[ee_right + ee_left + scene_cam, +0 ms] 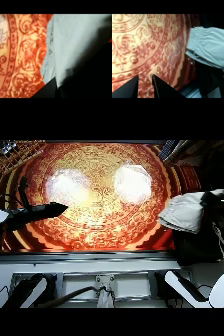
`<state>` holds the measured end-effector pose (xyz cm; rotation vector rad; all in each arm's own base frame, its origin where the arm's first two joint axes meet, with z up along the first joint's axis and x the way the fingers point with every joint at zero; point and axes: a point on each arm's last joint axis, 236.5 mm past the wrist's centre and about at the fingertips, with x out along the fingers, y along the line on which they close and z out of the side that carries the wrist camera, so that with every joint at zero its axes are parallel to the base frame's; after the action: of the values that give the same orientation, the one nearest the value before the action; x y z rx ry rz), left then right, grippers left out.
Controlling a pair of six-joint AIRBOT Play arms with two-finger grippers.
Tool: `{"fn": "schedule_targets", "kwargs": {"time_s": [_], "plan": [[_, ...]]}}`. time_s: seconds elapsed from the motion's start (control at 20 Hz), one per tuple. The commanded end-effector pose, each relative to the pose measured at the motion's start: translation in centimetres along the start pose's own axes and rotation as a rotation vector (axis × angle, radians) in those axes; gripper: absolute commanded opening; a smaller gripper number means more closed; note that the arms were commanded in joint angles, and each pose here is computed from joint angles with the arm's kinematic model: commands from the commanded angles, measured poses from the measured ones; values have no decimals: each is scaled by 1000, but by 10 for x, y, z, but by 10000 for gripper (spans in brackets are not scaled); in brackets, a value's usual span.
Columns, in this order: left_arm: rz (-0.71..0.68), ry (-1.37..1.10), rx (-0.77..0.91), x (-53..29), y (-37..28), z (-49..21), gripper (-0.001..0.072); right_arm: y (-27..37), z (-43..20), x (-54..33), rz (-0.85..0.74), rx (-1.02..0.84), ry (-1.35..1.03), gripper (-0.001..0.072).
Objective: Fold the clothes and pants, and hang the long-sleeved shirts on hangers.
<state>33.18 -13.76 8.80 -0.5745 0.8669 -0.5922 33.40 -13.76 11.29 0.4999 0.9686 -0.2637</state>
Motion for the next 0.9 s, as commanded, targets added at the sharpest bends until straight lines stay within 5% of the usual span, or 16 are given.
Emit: {"fn": "schedule_targets", "kwargs": {"time_s": [0.0,0.6,0.85], "plan": [[-9,6,-2,2,-2,-1,200,-21,9,-44,-39,85,-24,19],[-14,21,5,11,-6,-5,200,-123,-29,-117,-410,260,15,17],[-13,21,5,11,-5,-5,201,-150,-60,-103,-440,350,96,18]]}}
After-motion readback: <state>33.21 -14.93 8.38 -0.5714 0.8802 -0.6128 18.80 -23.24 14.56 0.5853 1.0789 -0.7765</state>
